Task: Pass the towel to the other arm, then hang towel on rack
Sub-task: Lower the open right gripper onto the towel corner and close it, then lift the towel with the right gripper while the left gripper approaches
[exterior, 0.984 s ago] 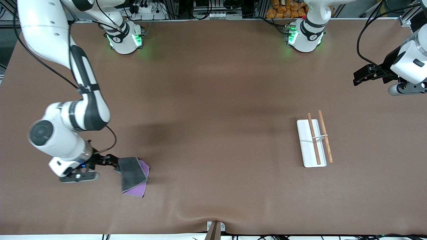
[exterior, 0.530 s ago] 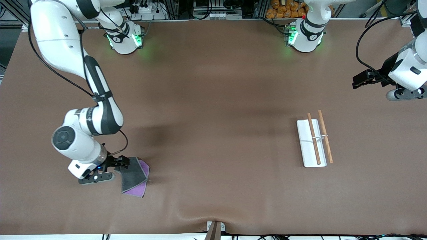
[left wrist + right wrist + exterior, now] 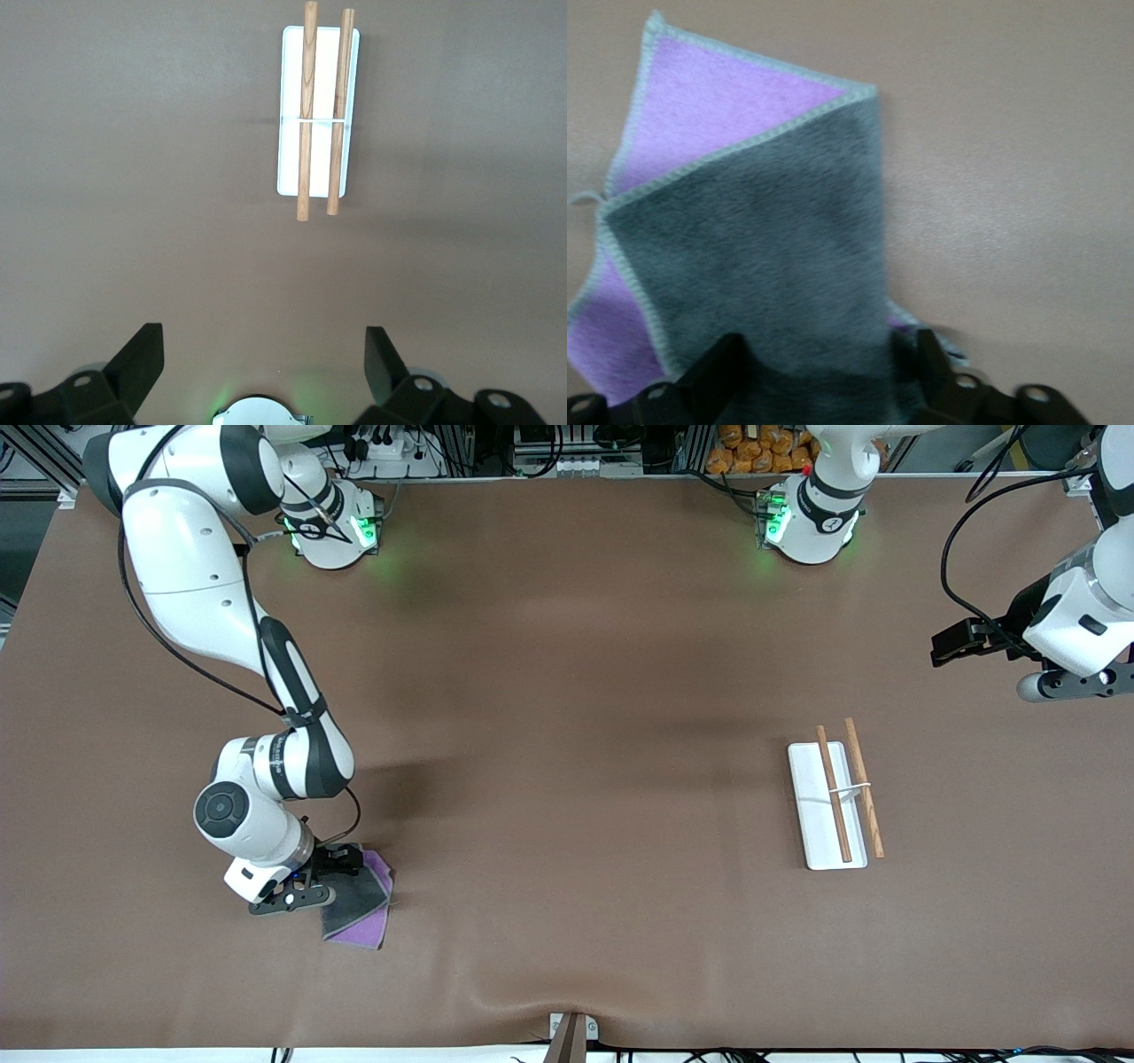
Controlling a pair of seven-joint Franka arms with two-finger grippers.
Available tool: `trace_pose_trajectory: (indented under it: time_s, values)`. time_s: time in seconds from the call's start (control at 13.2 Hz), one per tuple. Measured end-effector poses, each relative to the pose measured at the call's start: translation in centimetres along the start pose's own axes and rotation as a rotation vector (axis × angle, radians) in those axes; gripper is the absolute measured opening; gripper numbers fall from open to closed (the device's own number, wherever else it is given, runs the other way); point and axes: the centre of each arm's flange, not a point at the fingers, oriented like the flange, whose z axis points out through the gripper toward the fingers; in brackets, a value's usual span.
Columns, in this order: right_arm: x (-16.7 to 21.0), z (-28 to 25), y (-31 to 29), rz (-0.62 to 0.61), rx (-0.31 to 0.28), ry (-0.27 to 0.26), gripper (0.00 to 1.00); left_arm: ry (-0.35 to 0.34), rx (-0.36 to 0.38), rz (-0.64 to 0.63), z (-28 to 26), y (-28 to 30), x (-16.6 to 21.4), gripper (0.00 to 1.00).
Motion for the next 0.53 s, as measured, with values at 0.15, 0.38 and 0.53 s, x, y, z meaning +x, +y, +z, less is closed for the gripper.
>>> trace_pose_trajectory:
  time_s: [0.15, 0.38, 0.53]
  values:
    - [0.1, -0.5, -0.1, 0.003, 0.022, -0.057, 0.55, 0.0, 0.0, 0.0, 0.0, 0.0, 0.0, 1.0]
    - [1.0, -2.6, -0.9, 0.039, 0.097, -0.142, 0.19, 0.0, 0.0, 0.0, 0.0, 0.0, 0.0, 1.0]
    - [1.9, -4.7, -1.5, 0.065, 0.162, -0.185, 0.13, -0.001, 0.0, 0.0, 0.0, 0.0, 0.0, 1.0]
